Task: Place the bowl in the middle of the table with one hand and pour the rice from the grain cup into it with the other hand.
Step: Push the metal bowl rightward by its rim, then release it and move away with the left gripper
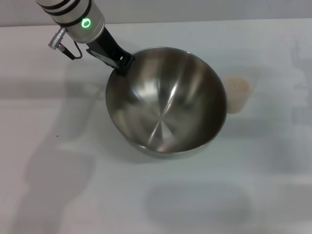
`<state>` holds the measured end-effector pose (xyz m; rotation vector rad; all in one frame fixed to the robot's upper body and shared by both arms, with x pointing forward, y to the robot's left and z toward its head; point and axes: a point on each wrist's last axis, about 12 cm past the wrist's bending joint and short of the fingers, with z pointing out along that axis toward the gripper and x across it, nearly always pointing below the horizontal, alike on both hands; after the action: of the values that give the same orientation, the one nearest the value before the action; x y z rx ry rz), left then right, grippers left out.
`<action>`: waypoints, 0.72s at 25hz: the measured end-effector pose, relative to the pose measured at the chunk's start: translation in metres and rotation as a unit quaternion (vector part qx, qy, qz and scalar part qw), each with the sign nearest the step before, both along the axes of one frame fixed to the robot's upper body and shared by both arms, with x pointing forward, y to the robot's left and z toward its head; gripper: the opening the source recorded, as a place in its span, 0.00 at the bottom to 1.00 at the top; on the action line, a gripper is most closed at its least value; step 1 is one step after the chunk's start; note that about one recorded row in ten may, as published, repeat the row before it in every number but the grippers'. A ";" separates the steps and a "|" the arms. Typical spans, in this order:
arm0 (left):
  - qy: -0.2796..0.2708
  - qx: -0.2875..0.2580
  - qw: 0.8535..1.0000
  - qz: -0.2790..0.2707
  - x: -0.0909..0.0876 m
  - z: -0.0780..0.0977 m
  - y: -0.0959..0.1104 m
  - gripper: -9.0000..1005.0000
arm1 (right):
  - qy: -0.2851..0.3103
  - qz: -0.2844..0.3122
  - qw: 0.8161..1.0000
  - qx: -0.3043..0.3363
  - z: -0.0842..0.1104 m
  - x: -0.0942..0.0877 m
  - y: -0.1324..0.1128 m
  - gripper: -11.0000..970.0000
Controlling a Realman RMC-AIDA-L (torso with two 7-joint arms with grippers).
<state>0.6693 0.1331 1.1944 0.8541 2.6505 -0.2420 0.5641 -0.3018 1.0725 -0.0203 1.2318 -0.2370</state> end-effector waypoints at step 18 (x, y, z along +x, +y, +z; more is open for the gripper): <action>-0.153 -0.065 0.986 0.035 0.005 0.039 0.026 0.33 | -0.003 0.001 1.000 -0.001 0.003 0.003 0.001 0.61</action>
<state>0.6746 0.1589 1.2339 0.6947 2.3462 -0.2420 0.5675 -0.3008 1.0752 -0.0227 1.2250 -0.2358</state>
